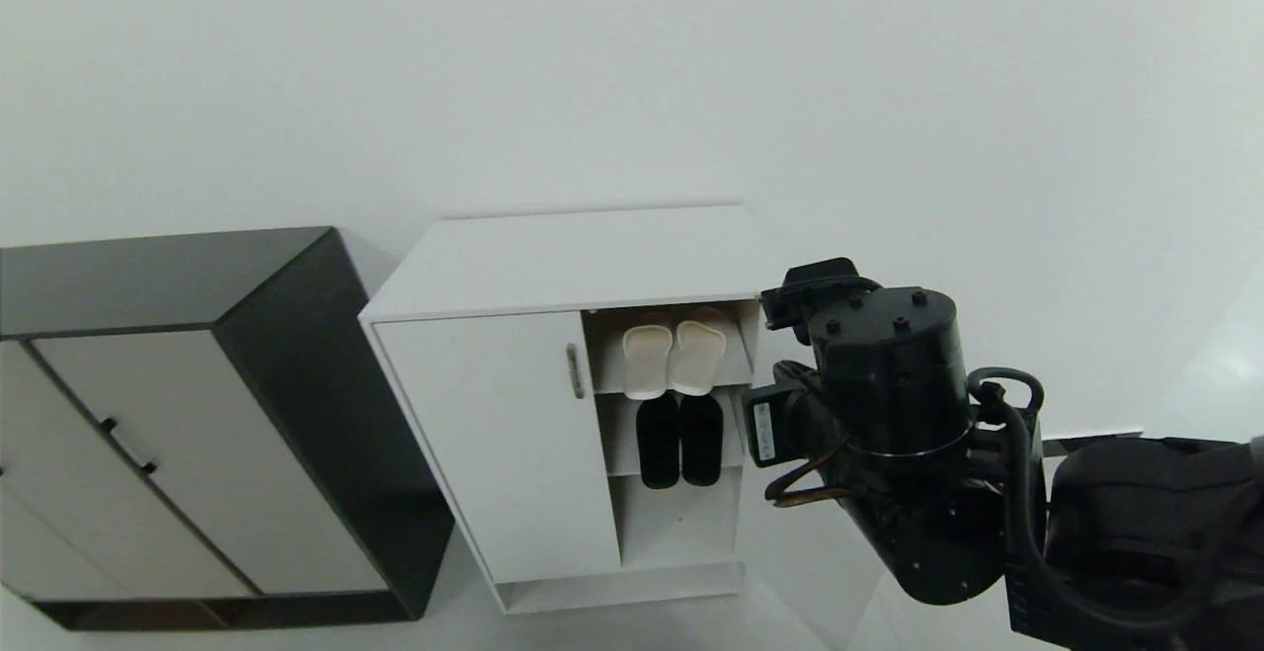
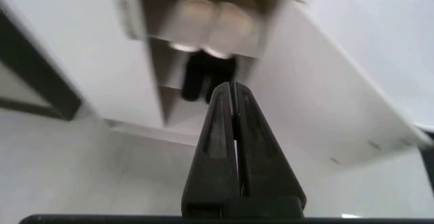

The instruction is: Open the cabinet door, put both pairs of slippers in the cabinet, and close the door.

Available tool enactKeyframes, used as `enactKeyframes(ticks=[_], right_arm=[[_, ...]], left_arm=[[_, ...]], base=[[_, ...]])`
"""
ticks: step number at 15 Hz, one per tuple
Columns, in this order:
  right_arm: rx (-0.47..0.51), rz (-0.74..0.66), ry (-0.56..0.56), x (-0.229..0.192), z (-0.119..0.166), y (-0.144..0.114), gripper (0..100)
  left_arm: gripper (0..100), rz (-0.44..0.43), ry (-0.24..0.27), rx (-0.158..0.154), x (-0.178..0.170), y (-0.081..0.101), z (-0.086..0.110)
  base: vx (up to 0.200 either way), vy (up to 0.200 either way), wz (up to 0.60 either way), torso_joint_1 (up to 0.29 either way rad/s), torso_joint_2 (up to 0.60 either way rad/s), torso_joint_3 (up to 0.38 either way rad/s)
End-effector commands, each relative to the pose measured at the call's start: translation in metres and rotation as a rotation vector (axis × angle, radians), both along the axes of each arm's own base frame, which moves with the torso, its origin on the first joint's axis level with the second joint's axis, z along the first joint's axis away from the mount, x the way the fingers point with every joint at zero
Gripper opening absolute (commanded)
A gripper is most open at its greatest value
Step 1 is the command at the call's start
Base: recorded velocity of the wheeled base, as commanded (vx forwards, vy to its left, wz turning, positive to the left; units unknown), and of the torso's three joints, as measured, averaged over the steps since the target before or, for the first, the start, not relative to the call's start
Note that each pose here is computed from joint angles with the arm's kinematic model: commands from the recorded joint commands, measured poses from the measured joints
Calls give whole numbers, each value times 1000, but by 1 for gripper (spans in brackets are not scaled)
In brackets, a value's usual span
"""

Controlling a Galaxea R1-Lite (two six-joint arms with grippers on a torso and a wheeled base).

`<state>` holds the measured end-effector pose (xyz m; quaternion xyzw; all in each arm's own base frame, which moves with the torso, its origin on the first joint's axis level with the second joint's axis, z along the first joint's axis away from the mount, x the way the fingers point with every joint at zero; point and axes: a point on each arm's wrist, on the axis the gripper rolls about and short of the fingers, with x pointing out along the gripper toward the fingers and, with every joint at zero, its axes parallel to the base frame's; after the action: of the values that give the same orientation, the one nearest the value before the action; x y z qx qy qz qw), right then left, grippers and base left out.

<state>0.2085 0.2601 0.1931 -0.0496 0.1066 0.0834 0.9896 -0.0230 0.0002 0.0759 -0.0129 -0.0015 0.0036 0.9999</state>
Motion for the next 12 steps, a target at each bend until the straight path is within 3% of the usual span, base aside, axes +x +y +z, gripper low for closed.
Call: enactKeyframes(ticks=[1,8,12], right_arm=[[6,-10,0,6,1,-3,0],[55,-107,-30,67,8,-43,0],[59,-178,-25,98,2,-58,0]], left_arm=[[0,2,1,0,0,0,0],[0,2,1,0,0,0,0],[0,2,1,0,0,0,0]], base=[[0,0,-600,2,7,2],[0,0,0,0,0,0],[-200,0,0,7,5,0]])
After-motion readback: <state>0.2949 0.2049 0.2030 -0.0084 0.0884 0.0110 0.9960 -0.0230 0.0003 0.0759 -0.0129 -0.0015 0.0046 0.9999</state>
